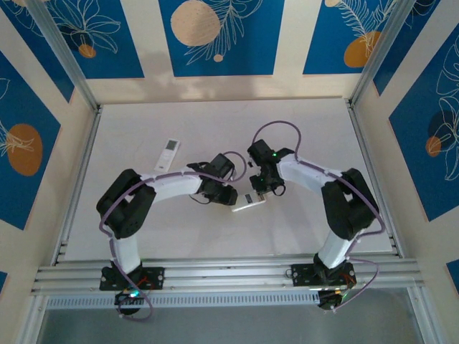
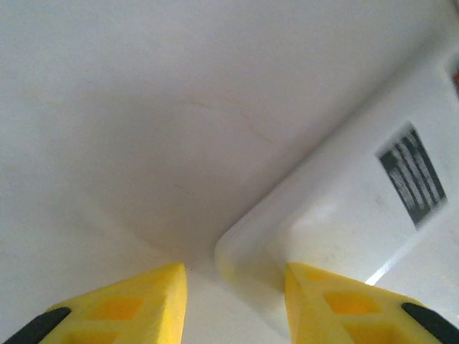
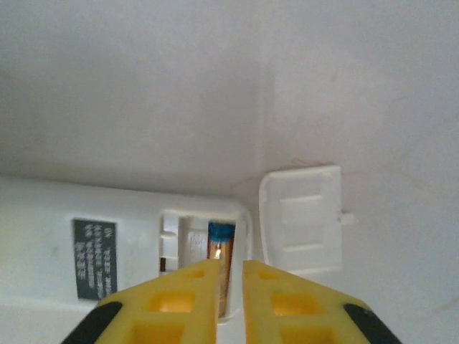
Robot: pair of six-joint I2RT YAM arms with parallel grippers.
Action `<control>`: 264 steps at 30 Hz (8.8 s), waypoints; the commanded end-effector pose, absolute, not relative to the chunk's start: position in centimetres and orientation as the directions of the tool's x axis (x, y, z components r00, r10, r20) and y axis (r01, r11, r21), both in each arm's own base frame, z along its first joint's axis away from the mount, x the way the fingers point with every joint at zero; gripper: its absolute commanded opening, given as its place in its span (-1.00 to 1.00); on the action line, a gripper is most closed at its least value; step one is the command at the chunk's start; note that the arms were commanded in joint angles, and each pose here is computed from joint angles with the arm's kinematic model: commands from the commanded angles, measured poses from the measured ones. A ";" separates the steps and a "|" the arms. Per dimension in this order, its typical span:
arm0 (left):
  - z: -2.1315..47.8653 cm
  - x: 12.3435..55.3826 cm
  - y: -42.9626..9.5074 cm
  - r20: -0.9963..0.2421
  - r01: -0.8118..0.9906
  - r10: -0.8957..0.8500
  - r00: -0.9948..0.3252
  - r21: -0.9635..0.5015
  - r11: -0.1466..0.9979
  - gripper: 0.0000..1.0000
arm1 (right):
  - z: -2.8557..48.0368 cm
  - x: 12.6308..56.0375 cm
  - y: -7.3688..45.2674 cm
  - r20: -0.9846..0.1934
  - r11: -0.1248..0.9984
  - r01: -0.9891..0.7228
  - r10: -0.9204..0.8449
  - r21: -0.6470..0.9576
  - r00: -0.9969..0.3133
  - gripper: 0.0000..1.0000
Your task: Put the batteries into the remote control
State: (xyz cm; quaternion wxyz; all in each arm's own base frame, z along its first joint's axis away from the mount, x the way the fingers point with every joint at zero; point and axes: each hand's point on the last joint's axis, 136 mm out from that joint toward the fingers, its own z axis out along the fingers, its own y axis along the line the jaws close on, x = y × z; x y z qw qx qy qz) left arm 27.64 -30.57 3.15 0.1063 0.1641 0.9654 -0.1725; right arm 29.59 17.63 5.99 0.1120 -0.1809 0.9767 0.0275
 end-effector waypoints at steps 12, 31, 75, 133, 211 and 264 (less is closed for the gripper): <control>6.0 29.6 -27.1 -0.340 0.344 0.260 -0.904 -0.215 0.914 -0.04 | 12.5 29.9 16.6 -0.371 0.958 -0.248 -0.180 0.145 -0.911 -0.39; 5.2 29.4 -22.1 -0.125 0.662 0.665 -0.736 0.071 0.746 0.00 | 12.9 29.4 17.8 -0.377 0.939 -0.276 -0.185 0.204 -0.908 -0.29; 8.6 26.1 -40.0 -0.348 0.376 0.267 -0.899 -0.296 0.878 -0.79 | 15.1 30.1 12.1 -0.394 0.948 0.003 0.134 0.318 -0.909 -0.22; 4.3 31.5 -28.2 -0.210 0.285 0.230 -0.950 -0.289 0.914 -0.25 | 6.0 24.0 21.5 -0.071 0.961 0.073 0.095 0.266 -0.993 -0.50; 2.2 25.2 -28.8 -0.142 0.186 0.143 -0.980 -0.366 0.912 -0.39 | 3.6 26.6 20.1 -0.176 0.966 -0.253 -0.240 0.053 -0.955 -0.72; 2.6 23.0 -31.2 -0.133 0.193 0.152 -0.979 -0.410 0.891 -0.15 | 3.9 29.0 21.2 -0.162 0.969 -0.204 -0.181 0.139 -0.970 -0.64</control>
